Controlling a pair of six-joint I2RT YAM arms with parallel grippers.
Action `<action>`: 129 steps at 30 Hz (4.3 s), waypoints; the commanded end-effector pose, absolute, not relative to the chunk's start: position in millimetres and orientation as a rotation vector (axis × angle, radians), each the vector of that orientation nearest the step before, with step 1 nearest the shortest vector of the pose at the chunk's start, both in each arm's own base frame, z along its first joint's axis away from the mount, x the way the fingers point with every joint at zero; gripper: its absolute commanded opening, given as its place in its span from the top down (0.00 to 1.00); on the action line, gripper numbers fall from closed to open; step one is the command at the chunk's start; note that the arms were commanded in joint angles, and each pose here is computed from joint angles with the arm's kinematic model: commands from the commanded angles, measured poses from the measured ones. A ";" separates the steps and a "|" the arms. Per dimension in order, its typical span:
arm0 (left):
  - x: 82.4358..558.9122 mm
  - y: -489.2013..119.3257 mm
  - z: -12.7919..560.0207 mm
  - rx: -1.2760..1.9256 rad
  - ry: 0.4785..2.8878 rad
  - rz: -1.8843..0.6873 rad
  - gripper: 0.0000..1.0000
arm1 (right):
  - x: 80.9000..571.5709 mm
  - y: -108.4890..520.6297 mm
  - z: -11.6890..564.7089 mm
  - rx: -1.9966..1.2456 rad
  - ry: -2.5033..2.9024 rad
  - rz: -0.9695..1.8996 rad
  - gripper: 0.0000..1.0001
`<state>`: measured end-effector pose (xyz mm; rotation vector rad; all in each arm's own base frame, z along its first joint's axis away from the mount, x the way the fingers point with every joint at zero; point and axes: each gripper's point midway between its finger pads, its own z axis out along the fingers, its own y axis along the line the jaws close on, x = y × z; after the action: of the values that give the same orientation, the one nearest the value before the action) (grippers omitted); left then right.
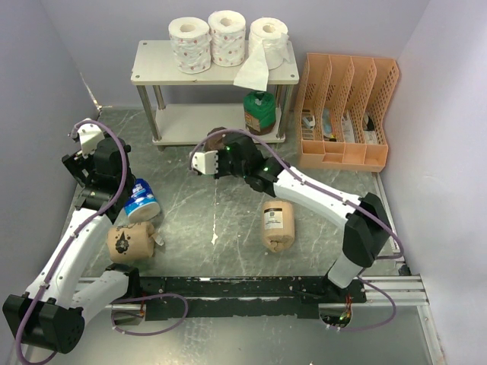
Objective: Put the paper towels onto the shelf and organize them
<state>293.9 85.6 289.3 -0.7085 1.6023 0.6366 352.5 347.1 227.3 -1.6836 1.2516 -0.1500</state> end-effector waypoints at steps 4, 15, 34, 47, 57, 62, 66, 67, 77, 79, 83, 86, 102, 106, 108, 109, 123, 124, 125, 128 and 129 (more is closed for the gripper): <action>291.1 91.0 291.9 -0.732 1.584 0.660 0.04 | 423.3 334.0 293.9 -1.540 1.059 -0.451 1.00; 290.3 93.5 290.9 -0.740 1.582 0.683 0.04 | 481.3 328.8 318.2 -1.475 0.964 -0.607 1.00; 295.1 96.9 285.4 -0.749 1.598 0.676 0.04 | 545.0 314.2 232.6 -1.563 1.092 -0.607 1.00; 296.7 101.8 283.3 -0.766 1.605 0.662 0.04 | 526.6 328.7 272.1 -1.462 0.961 -0.582 0.13; 295.5 101.9 286.0 -0.770 1.598 0.648 0.04 | 394.9 341.5 262.1 -1.474 1.187 -0.502 0.00; 298.5 97.6 286.9 -0.766 1.606 0.607 0.04 | 318.8 308.8 230.6 -1.666 1.411 -0.351 0.00; 296.3 97.0 291.1 -0.770 1.596 0.588 0.04 | 245.2 257.9 190.5 -1.874 1.654 -0.040 0.00; 295.5 96.7 293.3 -0.772 1.588 0.579 0.04 | 228.1 244.8 183.9 -1.905 1.719 0.053 0.00; 291.8 97.4 297.2 -0.779 1.578 0.572 0.04 | 171.2 162.9 110.6 -1.902 2.077 0.061 0.00; 290.2 98.4 298.0 -0.783 1.572 0.577 0.04 | 167.6 152.3 99.1 -1.891 2.119 0.017 0.00; 288.0 100.7 298.6 -0.789 1.564 0.595 0.04 | 158.5 147.2 94.5 -1.879 2.128 0.040 0.00; 288.8 100.8 296.5 -0.787 1.571 0.602 0.04 | 166.4 144.1 94.1 -1.837 2.105 -0.017 0.00; 288.6 99.8 297.7 -0.783 1.572 0.592 0.04 | 219.9 149.5 76.7 -1.620 2.040 -0.288 1.00; 291.2 98.1 295.4 -0.774 1.580 0.585 0.04 | 226.4 174.6 112.1 -1.513 1.948 -0.147 1.00; 293.2 97.2 292.9 -0.768 1.591 0.586 0.04 | 223.6 196.1 134.5 -1.451 1.925 0.019 1.00; 294.7 96.6 291.4 -0.765 1.598 0.586 0.04 | 219.3 209.8 148.0 -1.437 1.908 0.127 1.00; 293.8 103.7 284.8 -0.766 1.609 0.677 0.04 | 140.7 363.6 297.1 -1.499 1.710 1.470 1.00; 293.5 104.2 284.6 -0.766 1.610 0.686 0.04 | 146.7 370.8 295.3 -1.475 1.743 1.485 1.00; 293.1 104.8 284.5 -0.767 1.610 0.692 0.04 | 153.8 376.0 294.2 -1.455 1.764 1.488 1.00; 293.2 105.7 282.9 -0.765 1.612 0.706 0.04 | 181.7 383.1 293.7 -1.322 1.819 1.557 1.00; 293.1 105.8 282.4 -0.764 1.612 0.708 0.04 | 195.5 385.1 297.7 -1.226 1.826 1.593 1.00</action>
<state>294.8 99.4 271.3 -0.7397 1.6536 0.6784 171.3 377.2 261.1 -1.4433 1.8546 1.3876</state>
